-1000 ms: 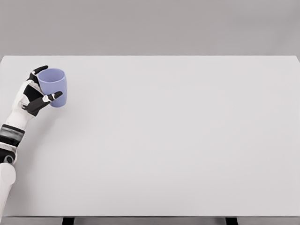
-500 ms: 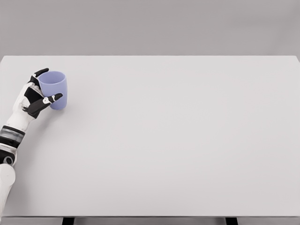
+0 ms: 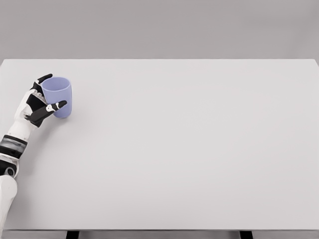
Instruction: Flip the cup with left arm and place it on the table
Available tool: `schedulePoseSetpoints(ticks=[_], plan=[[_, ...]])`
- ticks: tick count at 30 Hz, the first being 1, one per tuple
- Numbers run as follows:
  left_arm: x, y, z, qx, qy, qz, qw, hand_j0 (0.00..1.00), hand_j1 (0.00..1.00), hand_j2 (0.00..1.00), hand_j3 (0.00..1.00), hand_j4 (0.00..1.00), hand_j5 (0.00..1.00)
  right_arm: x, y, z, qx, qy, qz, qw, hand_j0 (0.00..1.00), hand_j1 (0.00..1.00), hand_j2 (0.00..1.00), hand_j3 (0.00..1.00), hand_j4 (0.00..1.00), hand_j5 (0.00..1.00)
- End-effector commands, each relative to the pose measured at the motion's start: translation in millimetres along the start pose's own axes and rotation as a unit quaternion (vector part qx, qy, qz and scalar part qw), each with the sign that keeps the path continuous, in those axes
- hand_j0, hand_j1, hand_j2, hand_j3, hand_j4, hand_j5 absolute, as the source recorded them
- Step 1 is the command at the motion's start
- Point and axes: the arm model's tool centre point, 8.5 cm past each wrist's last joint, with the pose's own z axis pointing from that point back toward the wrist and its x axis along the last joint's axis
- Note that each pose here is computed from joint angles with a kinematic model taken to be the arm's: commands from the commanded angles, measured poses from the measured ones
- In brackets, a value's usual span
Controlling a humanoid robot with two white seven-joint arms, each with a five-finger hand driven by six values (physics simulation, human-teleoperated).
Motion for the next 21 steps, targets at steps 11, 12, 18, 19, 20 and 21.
schedulePoseSetpoints(ticks=[11, 12, 18, 19, 20, 21], plan=[[2.2, 0.6, 1.0, -0.001, -0.003, -0.002, 1.0, 0.75, 0.75, 0.75, 0.75, 0.75, 0.75, 0.0, 0.0, 0.0, 0.0, 0.0, 0.0, 1.0, 1.0, 1.0, 1.0, 1.0, 1.0, 1.0], [2.2, 0.6, 1.0, -0.001, -0.003, -0.002, 1.0, 0.77, 0.77, 0.77, 0.77, 0.77, 0.77, 0.2, 0.0, 0.0, 0.0, 0.0, 0.0, 1.0, 1.0, 1.0, 1.0, 1.0, 1.0, 1.0], [1.8, 0.1, 1.8, -0.001, -0.002, -0.002, 1.0, 0.83, 0.83, 0.83, 0.83, 0.83, 0.83, -0.4, 0.0, 0.0, 0.0, 0.0, 0.0, 1.0, 1.0, 1.0, 1.0, 1.0, 1.0, 1.0], [1.9, 0.1, 1.8, -0.001, -0.003, -0.003, 1.0, 0.85, 0.85, 0.85, 0.85, 0.85, 0.85, -0.4, 0.0, 0.0, 0.0, 0.0, 0.0, 1.0, 1.0, 1.0, 1.0, 1.0, 1.0, 1.0], [1.9, 0.1, 1.8, -0.001, -0.003, -0.003, 1.0, 0.86, 0.86, 0.86, 0.86, 0.86, 0.86, 0.2, 0.0, 0.0, 0.0, 0.0, 0.0, 1.0, 1.0, 1.0, 1.0, 1.0, 1.0, 1.0], [1.9, 0.1, 1.8, -0.001, -0.003, -0.003, 1.0, 0.87, 0.87, 0.87, 0.87, 0.87, 0.87, 0.2, 0.0, 0.0, 0.0, 0.0, 0.0, 1.0, 1.0, 1.0, 1.0, 1.0, 1.0, 1.0]])
